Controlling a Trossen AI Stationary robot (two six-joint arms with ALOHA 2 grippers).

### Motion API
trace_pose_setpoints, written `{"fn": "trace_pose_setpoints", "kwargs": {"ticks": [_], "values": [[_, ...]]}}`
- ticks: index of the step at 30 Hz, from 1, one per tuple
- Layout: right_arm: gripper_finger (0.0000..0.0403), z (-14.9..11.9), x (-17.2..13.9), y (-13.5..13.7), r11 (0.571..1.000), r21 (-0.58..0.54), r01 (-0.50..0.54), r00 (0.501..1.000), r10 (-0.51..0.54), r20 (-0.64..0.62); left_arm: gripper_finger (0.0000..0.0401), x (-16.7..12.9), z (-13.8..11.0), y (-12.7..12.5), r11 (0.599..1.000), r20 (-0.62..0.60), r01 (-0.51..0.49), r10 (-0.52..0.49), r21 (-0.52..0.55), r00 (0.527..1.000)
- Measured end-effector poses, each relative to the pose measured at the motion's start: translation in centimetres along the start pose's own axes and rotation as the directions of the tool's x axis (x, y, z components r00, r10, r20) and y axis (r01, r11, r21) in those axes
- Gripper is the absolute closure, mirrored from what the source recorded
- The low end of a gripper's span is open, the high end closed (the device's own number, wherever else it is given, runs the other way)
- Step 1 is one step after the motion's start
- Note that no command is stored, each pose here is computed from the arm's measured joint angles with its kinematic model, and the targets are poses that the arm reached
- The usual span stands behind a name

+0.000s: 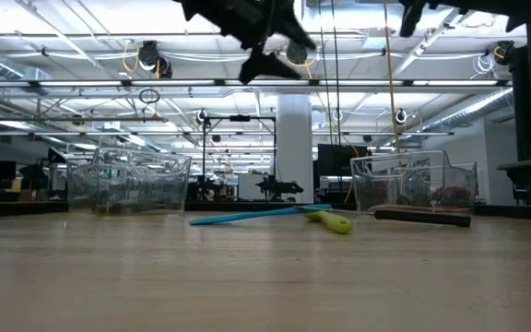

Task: Pick & Place Kitchen Items
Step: Put the pink spatula into the bottom transparent bin

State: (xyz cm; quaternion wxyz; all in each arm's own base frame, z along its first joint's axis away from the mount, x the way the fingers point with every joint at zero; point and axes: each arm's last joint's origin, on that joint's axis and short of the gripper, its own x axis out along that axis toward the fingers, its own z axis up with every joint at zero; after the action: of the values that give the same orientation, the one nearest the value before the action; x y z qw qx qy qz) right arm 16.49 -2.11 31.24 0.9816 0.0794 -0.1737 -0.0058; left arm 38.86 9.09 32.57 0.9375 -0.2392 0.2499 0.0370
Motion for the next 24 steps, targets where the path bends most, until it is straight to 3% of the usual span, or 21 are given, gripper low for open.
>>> {"fn": "trace_pose_setpoints", "kwargs": {"ticks": [5,9,16,24], "values": [[0.0382,-0.2,-1.7,0.1,0.972,0.223,0.074,0.991,-0.046,-0.128,0.0117,-0.8,-0.7,2.0,0.975,-0.078,-0.221,0.221,0.001,0.972],[0.0382,-0.9,-2.9,0.2,0.893,0.428,0.141,0.967,-0.03,-0.254,0.0116,-1.0,-0.9,2.8,0.958,-0.099,-0.287,0.288,0.022,0.952],[0.0382,-2.1,-4.5,0.7,0.665,0.709,0.233,0.881,0.164,-0.444,0.0116,-1.0,-0.8,2.8,0.942,-0.074,-0.322,0.329,0.096,0.941],[0.0382,-2.4,-5.0,1.5,0.395,0.862,0.318,0.782,0.405,-0.474,0.0116,-0.9,-0.8,2.9,0.926,-0.052,-0.354,0.363,0.132,0.93]]}}
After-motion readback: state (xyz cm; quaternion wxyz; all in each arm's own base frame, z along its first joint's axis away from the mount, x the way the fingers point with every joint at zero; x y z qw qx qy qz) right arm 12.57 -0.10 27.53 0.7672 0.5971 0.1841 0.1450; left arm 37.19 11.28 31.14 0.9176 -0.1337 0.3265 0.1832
